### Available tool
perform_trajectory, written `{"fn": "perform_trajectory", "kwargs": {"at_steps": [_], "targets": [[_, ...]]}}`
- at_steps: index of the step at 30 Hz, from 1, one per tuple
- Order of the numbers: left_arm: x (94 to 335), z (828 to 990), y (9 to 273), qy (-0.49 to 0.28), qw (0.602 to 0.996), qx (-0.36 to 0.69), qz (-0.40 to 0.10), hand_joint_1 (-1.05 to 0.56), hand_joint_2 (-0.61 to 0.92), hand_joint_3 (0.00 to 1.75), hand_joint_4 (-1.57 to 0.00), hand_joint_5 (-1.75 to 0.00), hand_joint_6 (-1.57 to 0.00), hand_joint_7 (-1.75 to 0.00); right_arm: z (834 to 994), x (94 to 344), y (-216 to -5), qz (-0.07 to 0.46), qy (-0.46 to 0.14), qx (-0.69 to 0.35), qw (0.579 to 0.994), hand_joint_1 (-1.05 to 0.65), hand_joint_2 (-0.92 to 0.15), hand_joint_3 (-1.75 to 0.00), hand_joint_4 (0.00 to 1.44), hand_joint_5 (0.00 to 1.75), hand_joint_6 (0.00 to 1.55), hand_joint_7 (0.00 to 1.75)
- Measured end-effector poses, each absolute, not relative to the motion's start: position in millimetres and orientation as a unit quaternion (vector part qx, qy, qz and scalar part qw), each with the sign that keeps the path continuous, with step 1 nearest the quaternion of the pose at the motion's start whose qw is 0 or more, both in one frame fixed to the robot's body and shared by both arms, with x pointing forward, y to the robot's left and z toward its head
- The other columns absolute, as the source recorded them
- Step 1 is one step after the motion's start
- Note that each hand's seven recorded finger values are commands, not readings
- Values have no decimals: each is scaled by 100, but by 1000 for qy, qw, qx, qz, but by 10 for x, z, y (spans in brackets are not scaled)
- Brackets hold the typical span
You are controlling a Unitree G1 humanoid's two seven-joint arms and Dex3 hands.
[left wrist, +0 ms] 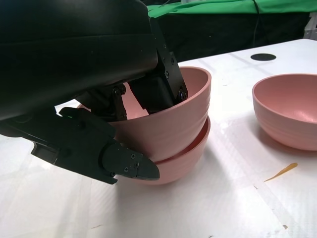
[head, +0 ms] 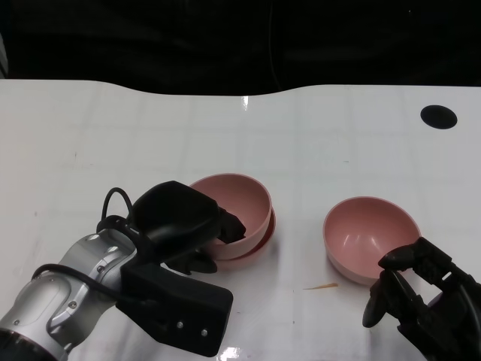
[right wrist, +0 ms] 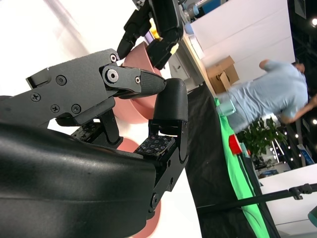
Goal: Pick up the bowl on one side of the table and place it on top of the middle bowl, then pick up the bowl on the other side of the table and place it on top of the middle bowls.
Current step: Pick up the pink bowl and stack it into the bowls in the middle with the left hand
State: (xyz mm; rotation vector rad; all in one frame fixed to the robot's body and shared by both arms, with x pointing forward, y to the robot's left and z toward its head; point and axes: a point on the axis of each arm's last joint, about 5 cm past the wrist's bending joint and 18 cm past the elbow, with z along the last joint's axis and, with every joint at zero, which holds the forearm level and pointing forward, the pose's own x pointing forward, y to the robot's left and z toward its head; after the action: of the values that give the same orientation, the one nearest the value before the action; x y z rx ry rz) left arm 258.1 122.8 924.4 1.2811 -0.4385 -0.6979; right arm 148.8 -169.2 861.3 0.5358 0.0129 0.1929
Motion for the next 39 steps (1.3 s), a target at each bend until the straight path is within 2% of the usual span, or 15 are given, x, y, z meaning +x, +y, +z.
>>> {"fn": "perform_trajectory", "kwargs": {"at_steps": [2, 5, 11, 14, 16, 17, 22, 26, 30, 39], "targets": [[2591, 9245, 1229, -200, 723, 581, -316, -25, 92, 29, -88, -81, -111, -2, 8613, 1489, -1691, 95, 6, 264, 960, -15, -80, -55, 83, 163, 83, 124], [2603, 9257, 1221, -203, 718, 585, -317, -26, 92, 31, -93, -58, -109, 0, 8613, 1489, -1691, 95, 6, 264, 960, -14, -80, -56, 83, 163, 82, 125], [2611, 9252, 1218, -204, 712, 594, -315, -29, 92, 26, -88, -46, -105, 0, 8613, 1489, -1690, 95, 6, 264, 960, -14, -79, -57, 83, 162, 82, 125], [2607, 9239, 1213, -209, 707, 599, -311, -36, 92, 25, -82, -17, -95, 0, 8612, 1489, -1690, 95, 5, 264, 960, -13, -80, -58, 83, 163, 82, 126], [2603, 9228, 1207, -213, 706, 601, -309, -40, 92, 26, -79, -11, -92, 0, 8604, 1489, -1689, 94, 6, 264, 960, -13, -79, -58, 83, 163, 82, 126], [2601, 9222, 1204, -214, 704, 602, -309, -47, 92, 27, -71, -6, -86, 0, 8598, 1488, -1689, 93, 7, 264, 960, -13, -79, -59, 82, 163, 82, 127], [2596, 9188, 1201, -213, 698, 609, -311, -66, 92, 31, -51, 0, -71, 0, 8595, 1487, -1689, 93, 7, 265, 960, -13, -78, -60, 82, 163, 82, 127], [2601, 9146, 1221, -210, 700, 611, -304, -81, 92, 41, -34, 0, -60, 0, 8595, 1487, -1688, 92, 8, 264, 960, -14, -77, -61, 84, 163, 82, 126], [2602, 9102, 1233, -199, 700, 612, -309, -85, 92, 46, -24, 0, -54, 0, 8595, 1487, -1689, 92, 8, 264, 960, -15, -77, -60, 82, 164, 81, 126], [2605, 9041, 1261, -184, 703, 614, -309, -83, 92, 47, -22, -1, -52, 0, 8594, 1486, -1694, 92, 7, 265, 960, -14, -79, -58, 82, 163, 81, 126]]}}
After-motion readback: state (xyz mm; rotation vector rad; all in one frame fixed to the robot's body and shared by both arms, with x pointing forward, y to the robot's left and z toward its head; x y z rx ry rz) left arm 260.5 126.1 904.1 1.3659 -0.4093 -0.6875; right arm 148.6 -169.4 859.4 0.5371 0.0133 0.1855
